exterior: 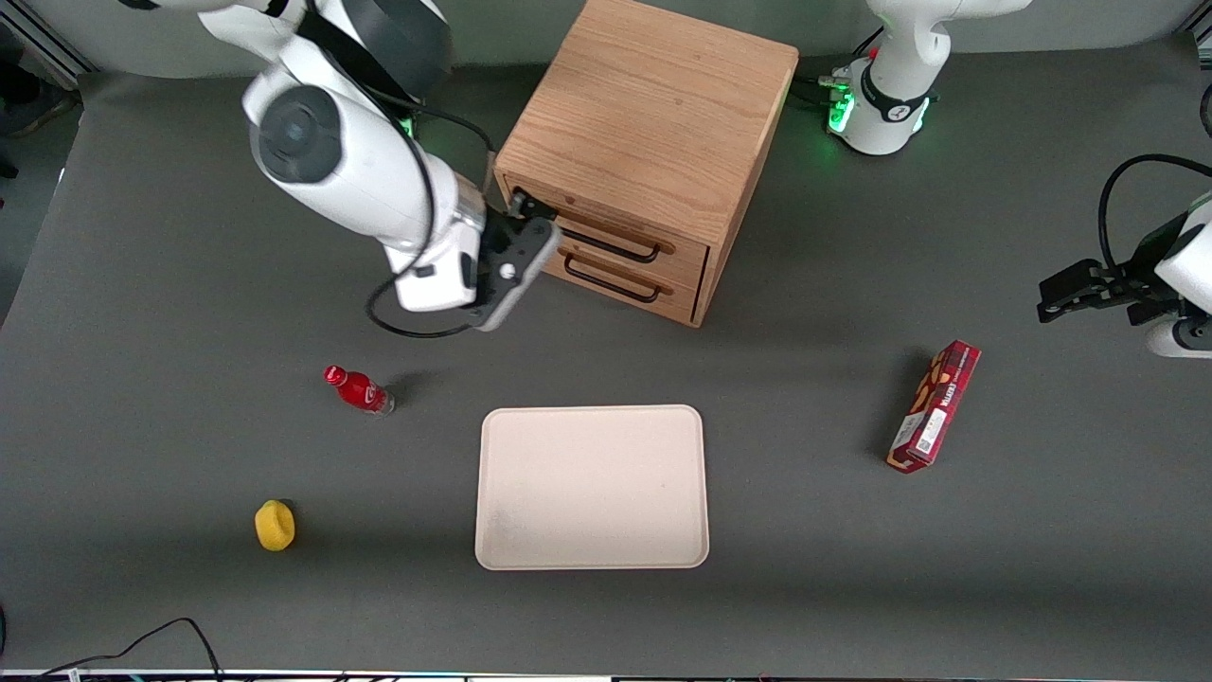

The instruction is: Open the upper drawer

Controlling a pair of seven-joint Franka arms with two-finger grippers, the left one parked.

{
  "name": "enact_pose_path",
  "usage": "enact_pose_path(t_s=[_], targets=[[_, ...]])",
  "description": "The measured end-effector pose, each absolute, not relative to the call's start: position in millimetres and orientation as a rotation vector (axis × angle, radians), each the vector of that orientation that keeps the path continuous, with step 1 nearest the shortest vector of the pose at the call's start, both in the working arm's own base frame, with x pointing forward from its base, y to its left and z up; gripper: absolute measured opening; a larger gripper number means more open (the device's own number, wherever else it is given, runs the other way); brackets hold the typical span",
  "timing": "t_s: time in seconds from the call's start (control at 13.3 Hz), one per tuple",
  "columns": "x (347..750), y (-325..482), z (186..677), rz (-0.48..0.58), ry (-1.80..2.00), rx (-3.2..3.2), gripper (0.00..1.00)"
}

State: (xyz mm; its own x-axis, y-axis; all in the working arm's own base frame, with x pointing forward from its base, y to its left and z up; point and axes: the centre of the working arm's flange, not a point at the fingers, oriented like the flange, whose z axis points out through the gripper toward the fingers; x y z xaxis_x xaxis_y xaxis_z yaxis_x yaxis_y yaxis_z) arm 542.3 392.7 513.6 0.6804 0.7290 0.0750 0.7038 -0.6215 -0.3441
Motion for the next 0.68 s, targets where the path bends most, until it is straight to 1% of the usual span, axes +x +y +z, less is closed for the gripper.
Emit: enact_pose_path(t_s=[0.23,0.38,0.68], targets=[[534,424,461,0.211,-1.211,-2.472,1.0],[527,438,438,0.245,-1.294,-2.471,1.0],[509,450,422,0.28,-1.434,-2.407,1.0]])
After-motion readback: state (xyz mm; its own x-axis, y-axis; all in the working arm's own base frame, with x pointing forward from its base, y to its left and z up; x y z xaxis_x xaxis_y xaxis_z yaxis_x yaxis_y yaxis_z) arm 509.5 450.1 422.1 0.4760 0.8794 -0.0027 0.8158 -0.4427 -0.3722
